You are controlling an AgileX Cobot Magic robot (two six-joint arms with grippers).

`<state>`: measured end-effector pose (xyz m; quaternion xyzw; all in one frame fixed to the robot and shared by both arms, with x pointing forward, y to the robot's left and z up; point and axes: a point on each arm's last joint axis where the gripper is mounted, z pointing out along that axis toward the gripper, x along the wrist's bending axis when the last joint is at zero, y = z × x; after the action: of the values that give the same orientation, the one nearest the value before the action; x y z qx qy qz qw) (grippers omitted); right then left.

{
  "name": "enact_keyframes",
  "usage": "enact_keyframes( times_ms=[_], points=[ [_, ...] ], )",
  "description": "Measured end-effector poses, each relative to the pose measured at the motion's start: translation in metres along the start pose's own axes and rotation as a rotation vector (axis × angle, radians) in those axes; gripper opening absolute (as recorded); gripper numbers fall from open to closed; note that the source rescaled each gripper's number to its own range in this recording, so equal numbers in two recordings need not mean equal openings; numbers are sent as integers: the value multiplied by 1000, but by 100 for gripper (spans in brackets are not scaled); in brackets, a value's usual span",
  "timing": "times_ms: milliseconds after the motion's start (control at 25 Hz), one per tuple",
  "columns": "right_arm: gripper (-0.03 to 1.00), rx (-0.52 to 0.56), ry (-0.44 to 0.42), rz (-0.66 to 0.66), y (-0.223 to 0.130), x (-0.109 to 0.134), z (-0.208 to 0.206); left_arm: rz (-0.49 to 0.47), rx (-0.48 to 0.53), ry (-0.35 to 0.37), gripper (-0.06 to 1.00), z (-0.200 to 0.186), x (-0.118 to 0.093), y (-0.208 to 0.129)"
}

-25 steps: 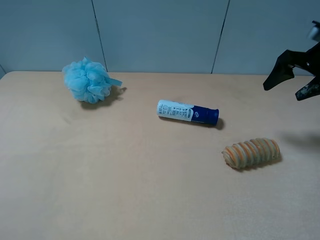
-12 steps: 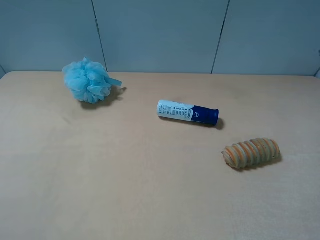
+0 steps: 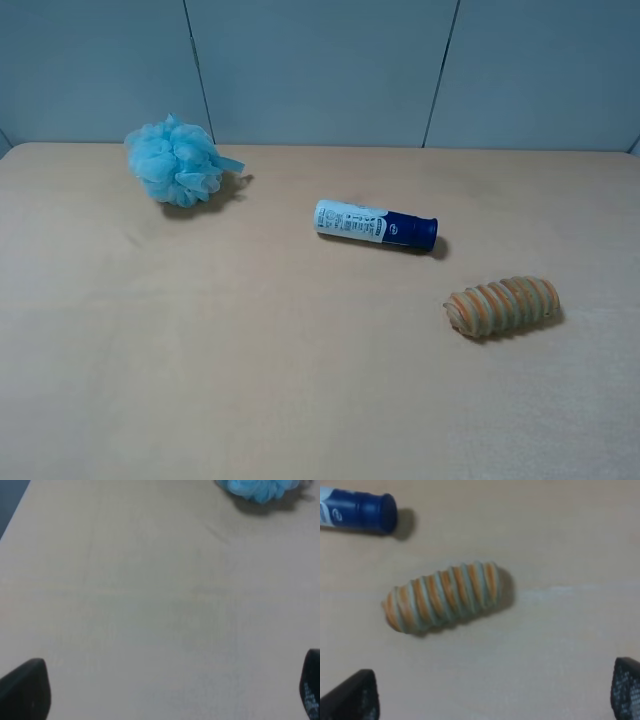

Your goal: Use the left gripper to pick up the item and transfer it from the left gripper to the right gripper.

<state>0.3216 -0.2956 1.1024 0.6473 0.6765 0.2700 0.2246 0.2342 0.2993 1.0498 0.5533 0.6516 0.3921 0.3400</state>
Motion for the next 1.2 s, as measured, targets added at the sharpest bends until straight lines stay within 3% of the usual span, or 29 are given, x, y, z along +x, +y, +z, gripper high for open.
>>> enact_keyframes(
  times_ms=[200,440,720,1200],
  points=[
    [100,-139,-44,81,-43,3,-2,0,0,0,100,0,0,0],
    [100,-223,-190,95,-73,-5,-3,0,0,0,100,0,0,0],
    [100,-325,-200,107,-85,-3,-11,0,0,0,100,0,0,0],
    [100,-332,-198,116,-86,-2,-12,0,0,0,100,0,0,0]
  ],
)
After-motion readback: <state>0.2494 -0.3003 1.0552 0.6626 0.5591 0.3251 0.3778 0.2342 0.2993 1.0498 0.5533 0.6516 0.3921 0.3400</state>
